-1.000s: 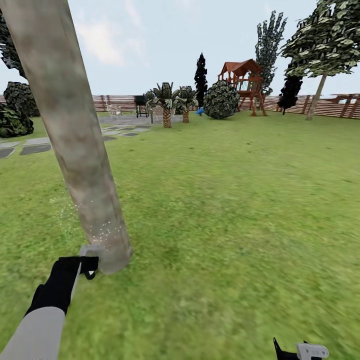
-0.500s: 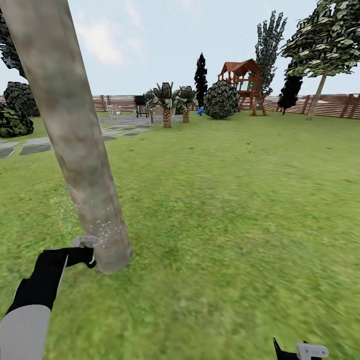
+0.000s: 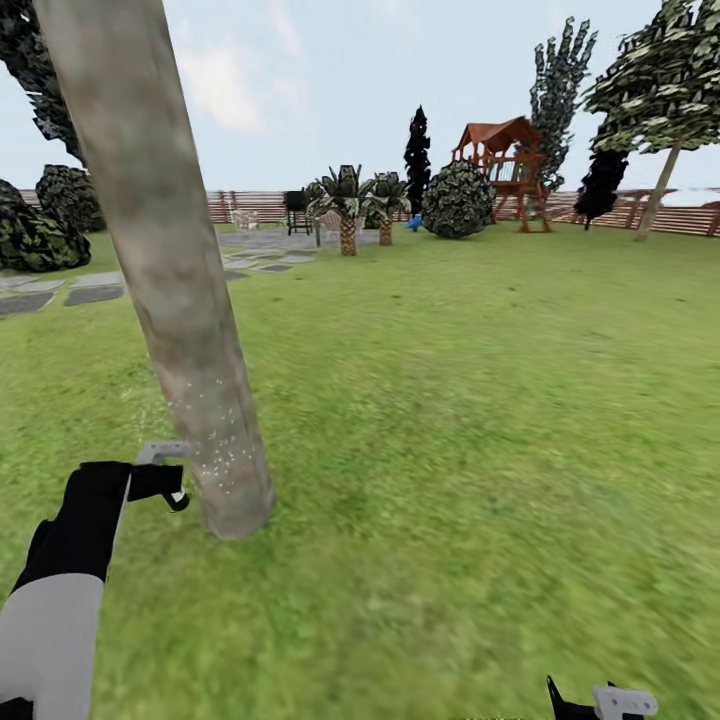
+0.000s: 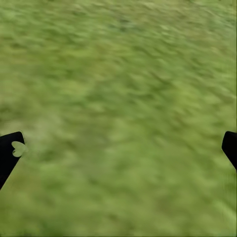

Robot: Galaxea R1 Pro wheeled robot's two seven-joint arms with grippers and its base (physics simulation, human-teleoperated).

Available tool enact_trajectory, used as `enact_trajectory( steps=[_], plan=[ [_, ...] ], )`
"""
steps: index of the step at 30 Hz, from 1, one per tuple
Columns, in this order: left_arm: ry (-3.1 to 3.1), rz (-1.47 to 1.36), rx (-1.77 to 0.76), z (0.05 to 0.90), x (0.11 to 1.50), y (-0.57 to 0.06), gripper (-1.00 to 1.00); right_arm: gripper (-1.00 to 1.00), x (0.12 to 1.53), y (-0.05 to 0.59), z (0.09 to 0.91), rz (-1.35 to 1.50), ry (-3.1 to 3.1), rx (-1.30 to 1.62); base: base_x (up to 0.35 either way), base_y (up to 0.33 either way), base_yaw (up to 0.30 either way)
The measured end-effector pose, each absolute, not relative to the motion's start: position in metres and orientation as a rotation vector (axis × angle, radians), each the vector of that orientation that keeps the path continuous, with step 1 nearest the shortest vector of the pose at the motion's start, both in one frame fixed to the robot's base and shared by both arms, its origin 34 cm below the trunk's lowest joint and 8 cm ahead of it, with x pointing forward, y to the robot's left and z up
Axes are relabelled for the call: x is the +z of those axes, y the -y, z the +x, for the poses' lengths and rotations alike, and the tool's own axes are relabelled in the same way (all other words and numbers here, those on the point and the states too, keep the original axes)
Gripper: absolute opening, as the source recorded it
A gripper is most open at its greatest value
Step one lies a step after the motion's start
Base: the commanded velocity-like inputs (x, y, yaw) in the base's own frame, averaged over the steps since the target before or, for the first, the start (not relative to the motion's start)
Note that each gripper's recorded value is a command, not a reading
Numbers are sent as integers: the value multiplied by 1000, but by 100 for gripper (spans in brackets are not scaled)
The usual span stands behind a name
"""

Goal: In the garden, pick up the pesticide atomizer on the floor and spray pesticide onto both trees until each tree trunk is fully covered.

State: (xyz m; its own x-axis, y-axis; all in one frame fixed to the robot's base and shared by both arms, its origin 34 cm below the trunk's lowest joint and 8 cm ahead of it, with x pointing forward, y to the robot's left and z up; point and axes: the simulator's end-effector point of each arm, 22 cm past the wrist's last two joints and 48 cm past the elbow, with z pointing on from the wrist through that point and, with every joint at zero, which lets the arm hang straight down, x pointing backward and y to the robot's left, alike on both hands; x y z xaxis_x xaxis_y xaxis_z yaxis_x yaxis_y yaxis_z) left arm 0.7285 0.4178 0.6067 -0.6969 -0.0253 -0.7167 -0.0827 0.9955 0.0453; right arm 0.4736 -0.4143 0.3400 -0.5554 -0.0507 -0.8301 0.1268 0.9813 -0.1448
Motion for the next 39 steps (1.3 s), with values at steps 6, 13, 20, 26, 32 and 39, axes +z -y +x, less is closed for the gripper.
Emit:
enact_trajectory(
  steps=[6,13,20,26,32,39],
  plan=[
    [-2339,-95,115,731,615,-422,-100,100,340,415,473,53,-2148,-231,-171,-197,138],
    [-2334,-148,146,731,641,-431,-100,100,340,415,473,53,-2148,-233,106,-97,31],
    [-2353,-167,288,722,638,-455,-100,100,340,415,474,52,-2148,-232,5,-4,246],
    [-2322,-169,279,726,650,-451,-100,100,340,415,474,52,-2148,-232,121,-215,24],
    [-2320,-176,274,725,650,-452,-100,100,340,415,473,52,-2148,-232,41,-267,0],
    [-2320,-177,271,725,650,-451,-100,100,340,415,473,52,-2148,-232,1,-273,0]
  ],
)
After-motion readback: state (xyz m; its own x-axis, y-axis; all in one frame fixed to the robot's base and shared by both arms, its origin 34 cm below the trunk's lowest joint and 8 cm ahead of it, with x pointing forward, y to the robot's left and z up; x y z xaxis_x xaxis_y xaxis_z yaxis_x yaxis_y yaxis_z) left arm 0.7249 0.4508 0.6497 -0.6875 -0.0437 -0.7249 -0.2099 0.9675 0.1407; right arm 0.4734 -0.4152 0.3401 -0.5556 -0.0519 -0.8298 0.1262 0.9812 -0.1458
